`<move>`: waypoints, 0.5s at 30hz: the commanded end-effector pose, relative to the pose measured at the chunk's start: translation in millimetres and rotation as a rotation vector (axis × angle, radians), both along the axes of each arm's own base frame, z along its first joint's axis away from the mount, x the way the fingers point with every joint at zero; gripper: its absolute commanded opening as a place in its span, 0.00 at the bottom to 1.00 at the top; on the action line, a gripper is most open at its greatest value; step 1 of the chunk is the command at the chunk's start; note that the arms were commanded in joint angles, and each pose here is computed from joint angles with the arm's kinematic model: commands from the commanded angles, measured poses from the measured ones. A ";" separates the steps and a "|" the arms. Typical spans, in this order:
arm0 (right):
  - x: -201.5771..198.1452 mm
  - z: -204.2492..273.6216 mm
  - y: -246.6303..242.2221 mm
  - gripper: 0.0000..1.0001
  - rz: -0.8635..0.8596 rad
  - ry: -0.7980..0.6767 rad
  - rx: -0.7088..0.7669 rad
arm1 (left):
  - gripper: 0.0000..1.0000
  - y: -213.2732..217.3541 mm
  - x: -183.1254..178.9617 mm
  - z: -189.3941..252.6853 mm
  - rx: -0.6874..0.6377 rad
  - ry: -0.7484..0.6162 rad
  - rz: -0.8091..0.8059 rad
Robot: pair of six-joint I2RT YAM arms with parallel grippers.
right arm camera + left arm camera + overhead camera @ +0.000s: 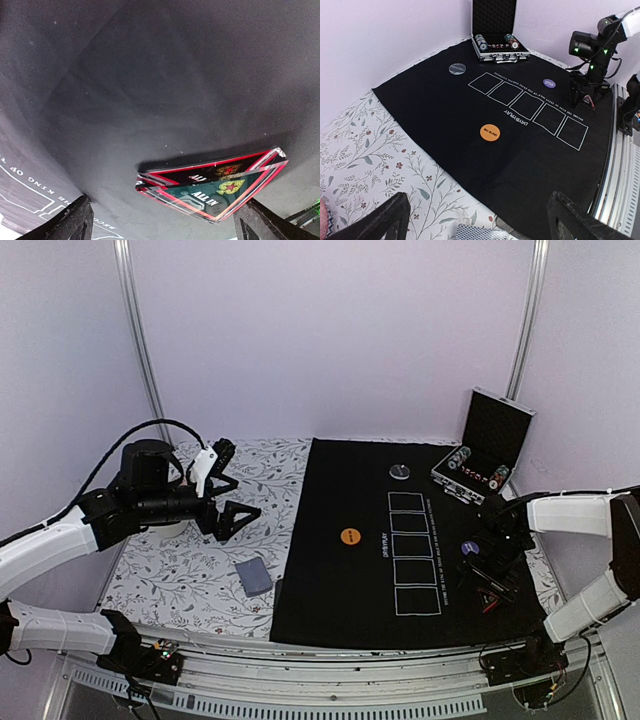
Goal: Distribute texas hold em gaming equipment
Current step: Move the all-in button to the poker table mat.
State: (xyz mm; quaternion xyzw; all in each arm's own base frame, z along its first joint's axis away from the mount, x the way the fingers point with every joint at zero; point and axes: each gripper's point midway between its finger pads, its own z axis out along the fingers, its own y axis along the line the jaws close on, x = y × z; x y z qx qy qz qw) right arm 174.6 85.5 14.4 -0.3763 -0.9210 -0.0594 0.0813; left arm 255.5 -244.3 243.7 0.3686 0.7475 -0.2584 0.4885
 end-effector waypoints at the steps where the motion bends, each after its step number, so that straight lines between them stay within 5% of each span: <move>1: -7.6 -0.8 -7.3 0.99 -0.002 0.051 -0.063 | 0.98 -4.7 -7.0 0.0 -0.003 -0.008 -0.029; 8: -8.9 3.8 -41.6 1.00 -0.002 0.096 -0.276 | 0.98 -5.0 -7.6 1.4 -0.007 -0.010 -0.032; 15: -10.8 -1.0 -45.4 1.00 -0.006 0.128 -0.307 | 0.98 -4.5 -7.2 0.7 -0.004 -0.011 -0.029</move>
